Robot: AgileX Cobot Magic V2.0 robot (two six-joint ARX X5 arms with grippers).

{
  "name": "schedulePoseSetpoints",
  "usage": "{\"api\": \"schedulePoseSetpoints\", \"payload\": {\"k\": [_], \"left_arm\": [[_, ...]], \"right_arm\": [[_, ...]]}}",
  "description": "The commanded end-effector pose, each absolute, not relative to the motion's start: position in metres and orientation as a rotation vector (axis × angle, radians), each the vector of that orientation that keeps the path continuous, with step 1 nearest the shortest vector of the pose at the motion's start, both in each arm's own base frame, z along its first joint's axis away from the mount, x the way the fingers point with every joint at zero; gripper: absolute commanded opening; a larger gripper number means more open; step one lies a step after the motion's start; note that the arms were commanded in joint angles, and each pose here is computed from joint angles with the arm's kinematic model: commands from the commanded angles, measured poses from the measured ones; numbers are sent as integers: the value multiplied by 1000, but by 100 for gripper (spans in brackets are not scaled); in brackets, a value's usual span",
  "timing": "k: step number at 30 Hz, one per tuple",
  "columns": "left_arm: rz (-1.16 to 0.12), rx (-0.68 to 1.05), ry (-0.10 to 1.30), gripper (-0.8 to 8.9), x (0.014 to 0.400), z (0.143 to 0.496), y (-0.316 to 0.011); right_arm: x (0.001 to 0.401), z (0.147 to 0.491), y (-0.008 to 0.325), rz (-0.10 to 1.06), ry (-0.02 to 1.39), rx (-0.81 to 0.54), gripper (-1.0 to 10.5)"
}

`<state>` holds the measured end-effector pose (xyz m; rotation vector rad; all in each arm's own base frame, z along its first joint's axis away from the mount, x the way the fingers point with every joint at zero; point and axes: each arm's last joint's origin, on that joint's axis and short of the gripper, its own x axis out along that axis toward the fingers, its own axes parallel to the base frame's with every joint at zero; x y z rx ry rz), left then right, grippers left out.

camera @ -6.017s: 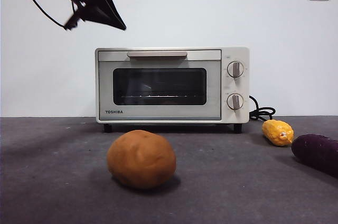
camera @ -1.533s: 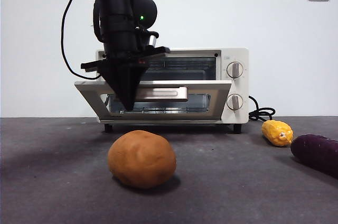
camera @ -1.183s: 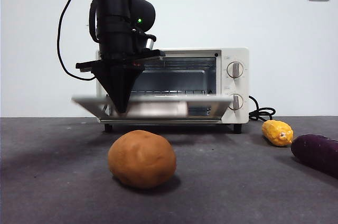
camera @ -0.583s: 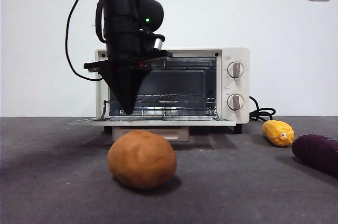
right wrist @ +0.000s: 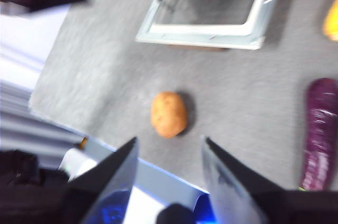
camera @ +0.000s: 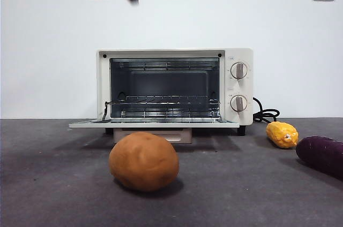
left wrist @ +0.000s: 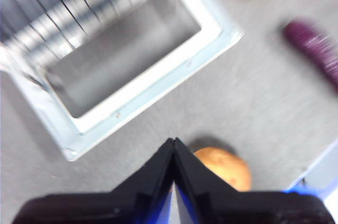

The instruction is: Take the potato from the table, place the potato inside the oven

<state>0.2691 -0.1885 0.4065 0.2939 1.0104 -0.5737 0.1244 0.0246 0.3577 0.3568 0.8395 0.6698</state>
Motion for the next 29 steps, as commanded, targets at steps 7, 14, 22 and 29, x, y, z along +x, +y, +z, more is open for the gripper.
{"api": "schedulePoseSetpoints", "payload": {"k": [7,14,22,29], "left_arm": [[-594,171,662,-6,163,497,-114],[-558,105,496,-6,104,521,-72],[-540,70,522,-6,70,494,-48],[-469,78,609,-6,52,444,-33]], "right_arm": [[172,336,105,799,964,176,315],[199,290,187,839,1010,-24,599],[214,259,230,792,1054,-184,599],[227,233,252,783,1121,-280,599]]}}
